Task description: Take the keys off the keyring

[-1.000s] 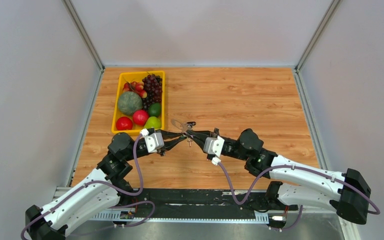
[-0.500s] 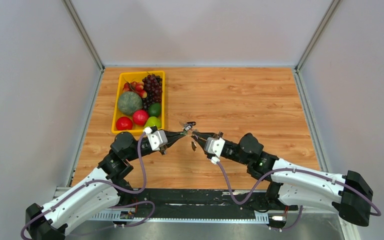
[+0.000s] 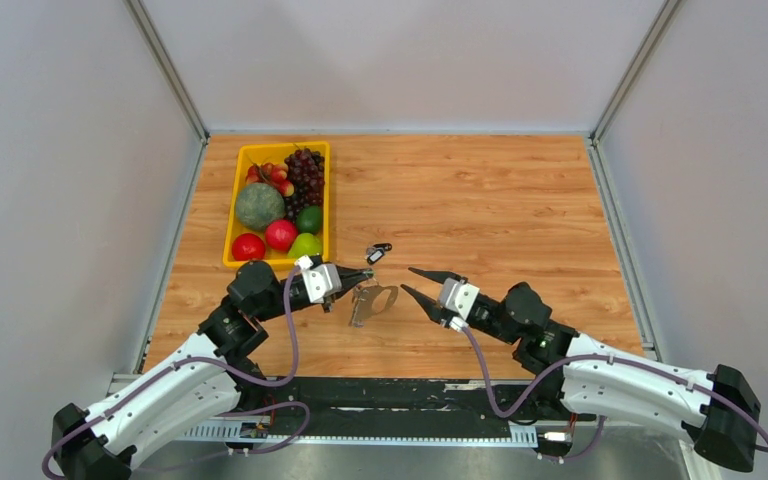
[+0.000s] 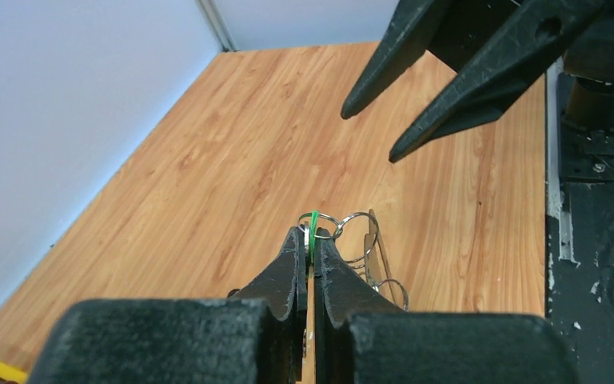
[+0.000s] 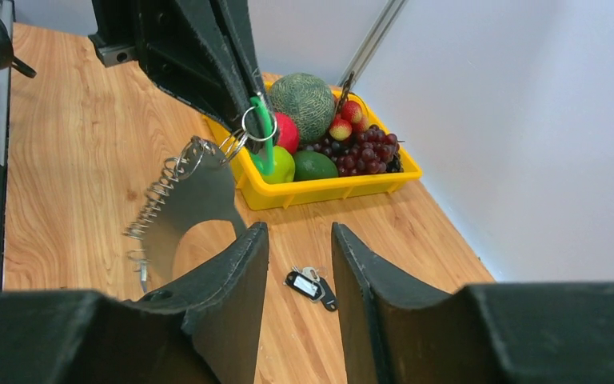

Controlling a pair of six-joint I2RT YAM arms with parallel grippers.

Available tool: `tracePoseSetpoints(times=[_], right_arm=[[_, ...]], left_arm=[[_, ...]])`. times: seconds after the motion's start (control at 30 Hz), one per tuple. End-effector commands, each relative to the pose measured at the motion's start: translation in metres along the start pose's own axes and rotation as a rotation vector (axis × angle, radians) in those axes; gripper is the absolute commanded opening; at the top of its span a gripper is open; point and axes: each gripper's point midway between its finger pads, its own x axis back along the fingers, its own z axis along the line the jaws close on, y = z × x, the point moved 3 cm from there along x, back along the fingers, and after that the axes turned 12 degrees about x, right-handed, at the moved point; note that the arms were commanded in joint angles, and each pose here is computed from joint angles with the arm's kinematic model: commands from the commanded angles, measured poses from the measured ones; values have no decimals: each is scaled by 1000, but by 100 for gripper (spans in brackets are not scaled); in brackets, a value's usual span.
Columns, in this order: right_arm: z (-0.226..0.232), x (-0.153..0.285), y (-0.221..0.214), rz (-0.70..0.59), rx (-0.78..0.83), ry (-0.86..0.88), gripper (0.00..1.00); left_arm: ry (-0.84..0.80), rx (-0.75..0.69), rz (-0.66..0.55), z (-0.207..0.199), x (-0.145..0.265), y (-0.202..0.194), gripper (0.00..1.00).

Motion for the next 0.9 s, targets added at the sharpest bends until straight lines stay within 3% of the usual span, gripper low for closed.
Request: tracePoseSetpoints(times=[0.0, 0.2, 0.4, 0.87], right_arm=[[-5, 0, 13, -40, -57, -18, 40], [0, -8, 22, -63, -105, 35, 31], [2, -19, 36, -100, -242, 68, 30], [20, -27, 30, -54, -344, 158, 31]], left_arm=[[-126, -124, -33, -13, -2, 10, 0], [-233, -202, -29, -26, 0, 5, 0], [-276, -270, -24, -31, 2, 2, 0], [-171, -243, 17, -17, 1, -1, 0]])
